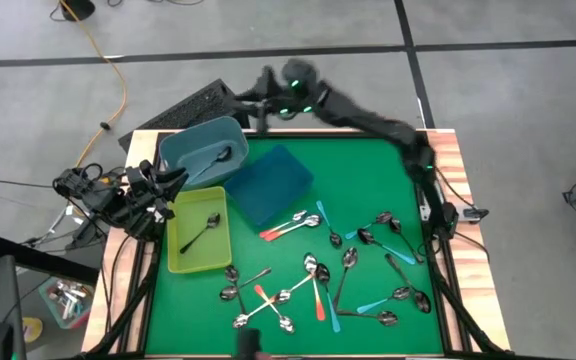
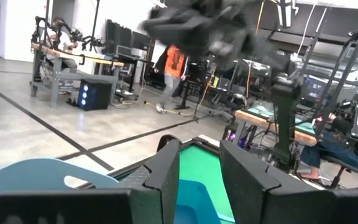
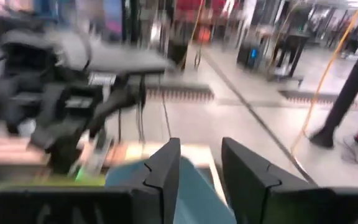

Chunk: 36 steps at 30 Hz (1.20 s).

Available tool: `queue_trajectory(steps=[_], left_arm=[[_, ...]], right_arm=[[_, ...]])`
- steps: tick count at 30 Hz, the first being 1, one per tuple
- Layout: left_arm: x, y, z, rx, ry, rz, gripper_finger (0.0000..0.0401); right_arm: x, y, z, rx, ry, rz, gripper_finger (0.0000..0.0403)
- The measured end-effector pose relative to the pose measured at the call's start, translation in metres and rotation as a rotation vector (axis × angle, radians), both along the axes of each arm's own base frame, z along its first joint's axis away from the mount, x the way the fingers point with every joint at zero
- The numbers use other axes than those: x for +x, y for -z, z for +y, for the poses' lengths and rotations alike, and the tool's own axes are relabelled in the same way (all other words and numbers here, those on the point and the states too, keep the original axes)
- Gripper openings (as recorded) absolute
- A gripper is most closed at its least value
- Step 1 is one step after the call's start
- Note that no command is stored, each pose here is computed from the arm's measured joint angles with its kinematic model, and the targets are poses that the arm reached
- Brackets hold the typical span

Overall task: Sort silverware by color (type)
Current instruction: Put the orange spoon into the blue bin

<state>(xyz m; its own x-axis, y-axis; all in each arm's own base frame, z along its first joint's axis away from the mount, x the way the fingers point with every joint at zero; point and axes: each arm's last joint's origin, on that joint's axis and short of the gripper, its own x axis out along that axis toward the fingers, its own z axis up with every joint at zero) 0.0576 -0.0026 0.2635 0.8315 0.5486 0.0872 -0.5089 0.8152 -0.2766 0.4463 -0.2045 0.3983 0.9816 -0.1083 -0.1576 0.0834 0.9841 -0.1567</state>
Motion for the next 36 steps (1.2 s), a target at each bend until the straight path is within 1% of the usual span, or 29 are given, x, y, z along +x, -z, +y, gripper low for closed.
queue_trajectory(steps=[2, 4, 8, 10, 11, 14, 18, 20, 23, 25, 29, 33, 36], left_arm=[[0.0, 0.0, 0.0, 0.001, 0.0, 0.001, 0.0101], [0.0, 0.0, 0.0, 0.002, 0.0, 0.003, 0.0101], [0.0, 0.002, 0.0, 0.012, 0.0, 0.022, 0.0101], [0.0, 0.002, 0.0, 0.013, 0.001, 0.024, 0.0101], [0.0, 0.002, 0.0, 0.013, 0.0, 0.024, 0.0101], [0.0, 0.002, 0.0, 0.012, -0.002, 0.024, 0.0101], [0.0, 0.002, 0.0, -0.002, -0.001, 0.014, 0.0101], [0.0, 0.002, 0.0, -0.011, 0.0, 0.009, 0.0101], [0.0, 0.002, 0.0, -0.016, 0.0, 0.007, 0.0101], [0.0, 0.002, 0.0, -0.016, 0.0, 0.007, 0.0101], [0.0, 0.002, 0.0, -0.022, 0.001, 0.002, 0.0101], [0.0, 0.003, 0.0, -0.035, 0.004, -0.006, 0.0101], [0.0, 0.003, 0.0, -0.045, 0.005, -0.013, 0.0101]], right_arm=[[-0.021, -0.011, 0.007, 0.001, -0.005, 0.112, 0.0137], [-0.041, -0.017, 0.017, 0.027, -0.014, 0.232, 0.0137], [-0.086, -0.039, 0.044, 0.071, -0.052, 0.405, 0.0136], [-0.103, -0.041, 0.059, 0.107, -0.083, 0.513, 0.0135], [-0.108, -0.037, 0.066, 0.137, -0.098, 0.58, 0.0134], [-0.11, -0.025, 0.088, 0.229, -0.133, 0.737, 0.0132], [-0.117, -0.021, 0.124, 0.334, -0.168, 0.897, 0.0132], [-0.117, -0.017, 0.144, 0.361, -0.169, 0.976, 0.0132], [-0.107, -0.008, 0.176, 0.357, -0.114, 1.035, 0.0132], [-0.106, -0.004, 0.194, 0.369, -0.042, 1.065, 0.0132], [-0.105, 0.01, 0.221, 0.477, 0.149, 1.113, 0.0132], [-0.104, 0.037, 0.247, 0.571, 0.278, 1.202, 0.0132], [-0.106, 0.063, 0.264, 0.609, 0.363, 1.284, 0.0133]])
